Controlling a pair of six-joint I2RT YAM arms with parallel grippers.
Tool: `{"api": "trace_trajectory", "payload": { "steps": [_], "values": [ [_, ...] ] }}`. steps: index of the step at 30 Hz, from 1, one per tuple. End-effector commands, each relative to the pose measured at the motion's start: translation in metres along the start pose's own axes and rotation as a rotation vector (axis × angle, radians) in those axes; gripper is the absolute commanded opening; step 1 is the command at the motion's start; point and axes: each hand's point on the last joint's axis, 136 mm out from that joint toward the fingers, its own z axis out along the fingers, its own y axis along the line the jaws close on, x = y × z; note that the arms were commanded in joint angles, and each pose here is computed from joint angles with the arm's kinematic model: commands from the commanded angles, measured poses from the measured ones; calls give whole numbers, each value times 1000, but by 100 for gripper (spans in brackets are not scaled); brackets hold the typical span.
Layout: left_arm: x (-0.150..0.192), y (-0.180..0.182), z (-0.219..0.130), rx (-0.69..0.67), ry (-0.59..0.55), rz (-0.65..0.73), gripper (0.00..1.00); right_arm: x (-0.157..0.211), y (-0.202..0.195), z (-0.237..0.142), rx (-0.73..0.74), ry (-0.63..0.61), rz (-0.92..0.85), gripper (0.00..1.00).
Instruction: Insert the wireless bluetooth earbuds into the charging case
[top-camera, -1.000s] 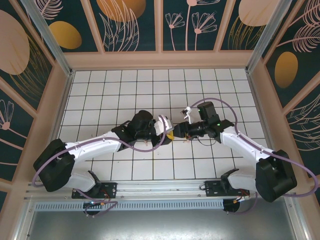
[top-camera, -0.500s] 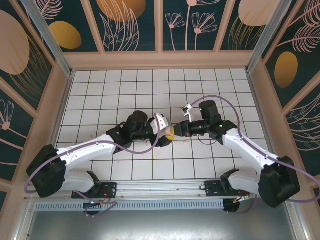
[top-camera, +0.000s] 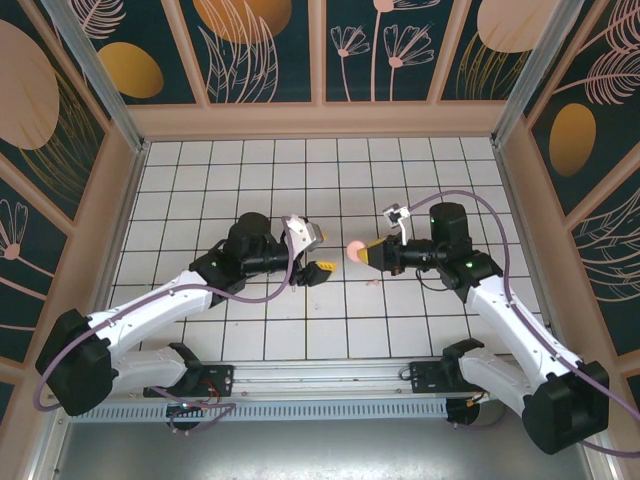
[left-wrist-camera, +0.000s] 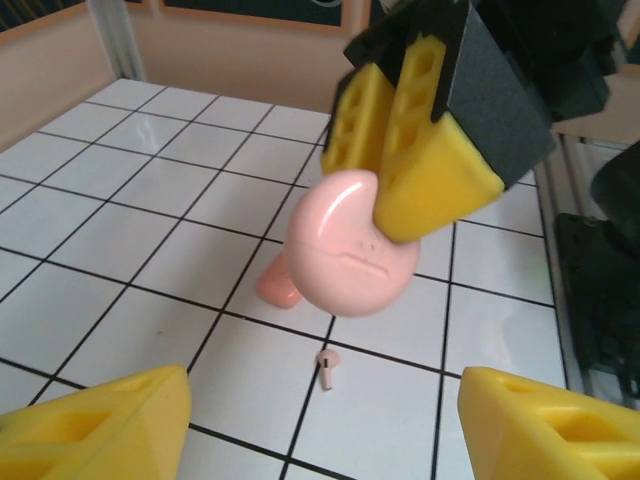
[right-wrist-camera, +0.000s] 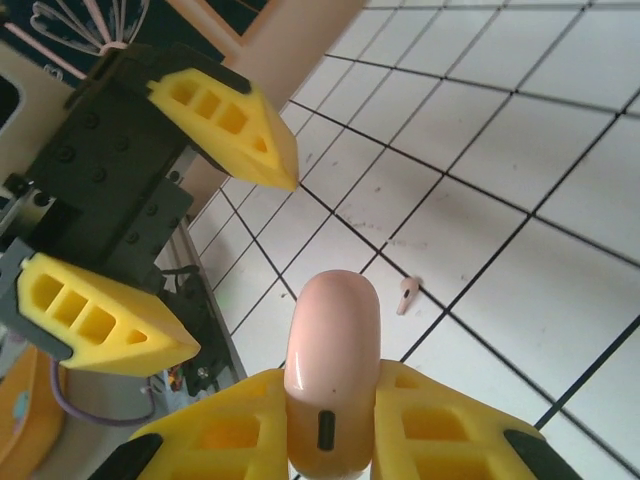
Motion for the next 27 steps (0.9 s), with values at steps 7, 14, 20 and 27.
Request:
{"api": "trace_trajectory", "payload": {
  "steps": [7, 14, 20, 27],
  "values": [
    [2, -22, 8, 178, 56, 17, 66, -6, 34, -9, -191, -37, -313, 20],
    [-17, -27, 8, 211, -62, -15, 58, 0, 46, -14, -244, -83, -427, 20],
    [-32, -31, 1, 219, -198, -34, 60, 1, 56, -18, -284, -135, -490, 21],
    [-35, -45, 2, 334, -224, -52, 65, 2, 62, -19, -332, -153, -496, 21]
  ]
}}
